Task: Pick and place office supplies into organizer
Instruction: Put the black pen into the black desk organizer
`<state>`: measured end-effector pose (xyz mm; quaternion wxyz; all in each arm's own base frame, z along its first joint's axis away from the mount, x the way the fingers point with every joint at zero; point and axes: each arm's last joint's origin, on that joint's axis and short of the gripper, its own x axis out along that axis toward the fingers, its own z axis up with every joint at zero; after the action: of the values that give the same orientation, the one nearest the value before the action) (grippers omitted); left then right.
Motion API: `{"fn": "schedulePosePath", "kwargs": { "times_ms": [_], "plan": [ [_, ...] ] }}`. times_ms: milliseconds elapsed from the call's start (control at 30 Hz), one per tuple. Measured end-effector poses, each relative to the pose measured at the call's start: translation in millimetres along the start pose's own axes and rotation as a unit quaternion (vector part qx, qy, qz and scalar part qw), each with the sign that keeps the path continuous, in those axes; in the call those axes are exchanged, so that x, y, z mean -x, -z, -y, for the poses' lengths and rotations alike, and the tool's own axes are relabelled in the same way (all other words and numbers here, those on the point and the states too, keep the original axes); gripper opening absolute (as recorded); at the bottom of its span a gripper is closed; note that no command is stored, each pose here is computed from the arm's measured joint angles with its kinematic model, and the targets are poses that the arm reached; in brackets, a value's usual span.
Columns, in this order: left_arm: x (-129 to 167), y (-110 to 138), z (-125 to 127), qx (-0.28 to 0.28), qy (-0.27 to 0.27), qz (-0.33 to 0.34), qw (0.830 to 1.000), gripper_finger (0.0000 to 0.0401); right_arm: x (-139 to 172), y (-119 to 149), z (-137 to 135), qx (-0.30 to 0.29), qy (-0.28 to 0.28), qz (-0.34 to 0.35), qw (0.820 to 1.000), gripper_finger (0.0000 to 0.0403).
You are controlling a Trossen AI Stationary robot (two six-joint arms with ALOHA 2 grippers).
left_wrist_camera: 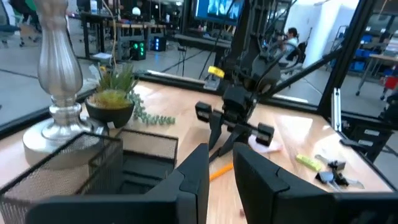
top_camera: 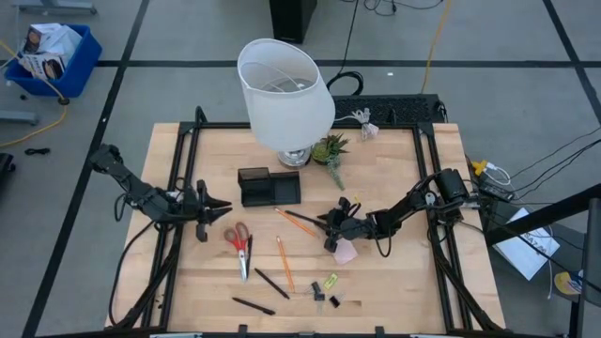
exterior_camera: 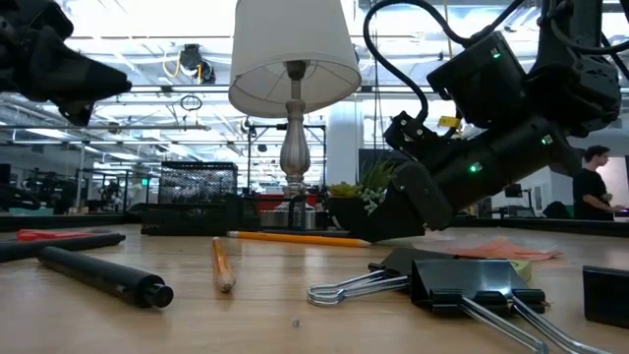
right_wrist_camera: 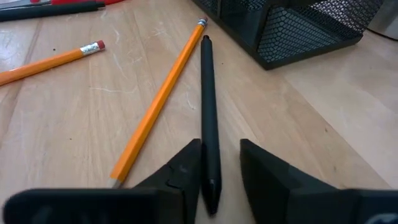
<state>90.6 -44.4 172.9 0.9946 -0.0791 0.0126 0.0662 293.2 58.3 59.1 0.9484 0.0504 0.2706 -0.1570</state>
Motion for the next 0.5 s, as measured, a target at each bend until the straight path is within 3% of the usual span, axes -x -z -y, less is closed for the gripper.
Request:
{"fn": "schedulePosePath", "kwargs": {
  "times_ms": [333, 500],
  "plan": [
    [3.6, -30.1, 1.4, -0.010, -0.004, 0.119, 0.993, 0.0076, -1.5, -1.8, 1.9, -0.003, -0.014, 0.002, 1.000, 0.0029],
    [6.7, -40.8, 0.3, -0.011, -0.010, 0.162, 0.987, 0.0076, -3.2, -3.1, 4.5, -0.010, -0.030, -0.003, 1.000, 0.0029]
  ]
}}
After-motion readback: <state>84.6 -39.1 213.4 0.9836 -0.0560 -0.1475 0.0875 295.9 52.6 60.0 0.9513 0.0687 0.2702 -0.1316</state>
